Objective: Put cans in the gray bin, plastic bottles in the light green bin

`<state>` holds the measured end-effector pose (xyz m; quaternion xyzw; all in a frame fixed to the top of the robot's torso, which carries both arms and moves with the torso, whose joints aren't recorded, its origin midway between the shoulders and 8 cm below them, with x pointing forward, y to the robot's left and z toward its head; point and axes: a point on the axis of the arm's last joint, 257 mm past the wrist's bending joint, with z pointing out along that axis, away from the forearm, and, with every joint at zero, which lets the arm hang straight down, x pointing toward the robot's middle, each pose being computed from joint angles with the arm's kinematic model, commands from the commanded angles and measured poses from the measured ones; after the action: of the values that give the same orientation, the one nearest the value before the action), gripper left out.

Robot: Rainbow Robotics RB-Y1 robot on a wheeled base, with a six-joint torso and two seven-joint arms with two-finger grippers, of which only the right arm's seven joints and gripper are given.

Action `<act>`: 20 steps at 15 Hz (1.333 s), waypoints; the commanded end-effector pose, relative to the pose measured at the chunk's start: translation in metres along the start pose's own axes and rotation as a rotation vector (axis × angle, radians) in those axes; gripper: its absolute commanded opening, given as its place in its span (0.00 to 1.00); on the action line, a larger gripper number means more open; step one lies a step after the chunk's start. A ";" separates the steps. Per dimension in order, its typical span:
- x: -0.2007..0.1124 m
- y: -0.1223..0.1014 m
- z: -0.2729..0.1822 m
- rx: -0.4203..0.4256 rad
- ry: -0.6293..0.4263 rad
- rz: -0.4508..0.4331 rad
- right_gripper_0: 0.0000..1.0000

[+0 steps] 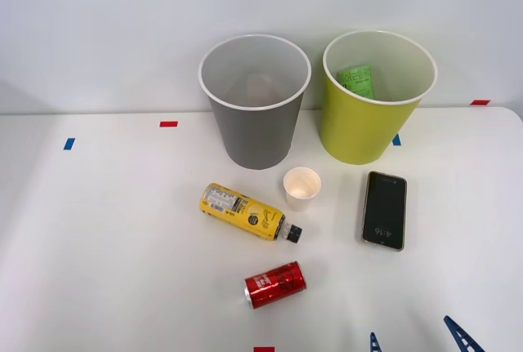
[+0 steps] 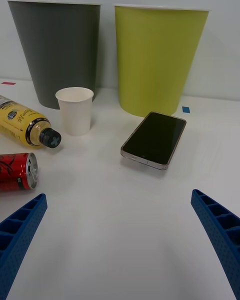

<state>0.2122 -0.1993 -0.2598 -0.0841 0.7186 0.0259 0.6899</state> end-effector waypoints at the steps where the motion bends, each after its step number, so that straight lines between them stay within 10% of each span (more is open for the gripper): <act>1: 0.000 0.000 0.000 0.000 0.000 0.000 1.00; 20: 0.000 0.000 0.000 0.000 0.000 0.000 1.00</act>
<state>0.2122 -0.1993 -0.2598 -0.0841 0.7186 0.0259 0.6899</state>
